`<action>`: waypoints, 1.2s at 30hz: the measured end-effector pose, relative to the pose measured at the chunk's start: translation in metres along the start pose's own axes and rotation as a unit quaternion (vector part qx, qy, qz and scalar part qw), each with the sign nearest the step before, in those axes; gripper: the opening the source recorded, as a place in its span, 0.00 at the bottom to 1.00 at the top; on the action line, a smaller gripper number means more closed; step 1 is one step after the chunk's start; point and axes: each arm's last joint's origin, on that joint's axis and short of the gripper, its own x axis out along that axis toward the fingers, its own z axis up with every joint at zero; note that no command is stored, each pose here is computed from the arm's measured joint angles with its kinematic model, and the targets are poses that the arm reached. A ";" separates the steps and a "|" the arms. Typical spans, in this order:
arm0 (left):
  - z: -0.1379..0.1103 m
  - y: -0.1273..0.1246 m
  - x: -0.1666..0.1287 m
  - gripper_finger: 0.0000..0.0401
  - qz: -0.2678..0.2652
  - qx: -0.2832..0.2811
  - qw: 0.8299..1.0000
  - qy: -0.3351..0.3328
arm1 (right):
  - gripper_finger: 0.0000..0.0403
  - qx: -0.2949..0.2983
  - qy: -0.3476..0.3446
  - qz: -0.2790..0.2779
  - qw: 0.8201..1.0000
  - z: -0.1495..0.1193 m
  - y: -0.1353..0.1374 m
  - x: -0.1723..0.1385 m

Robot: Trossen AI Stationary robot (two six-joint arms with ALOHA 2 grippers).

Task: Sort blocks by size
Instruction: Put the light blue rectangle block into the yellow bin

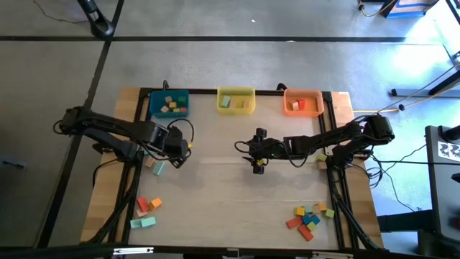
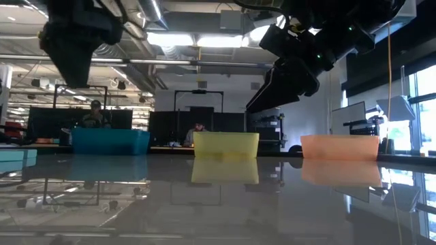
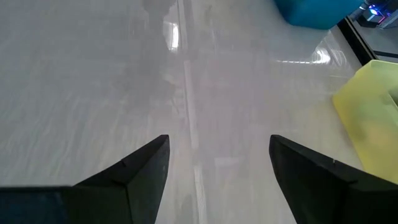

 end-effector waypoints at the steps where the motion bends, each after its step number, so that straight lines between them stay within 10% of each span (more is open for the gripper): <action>1: -0.001 -0.001 0.001 0.53 0.006 -0.003 1.000 0.005 | 0.68 -0.001 0.002 0.000 1.000 0.000 0.000 0.000; 36: -0.048 -0.035 0.079 0.53 0.154 0.022 0.975 0.159 | 0.68 0.013 0.015 0.001 1.000 -0.003 0.000 0.000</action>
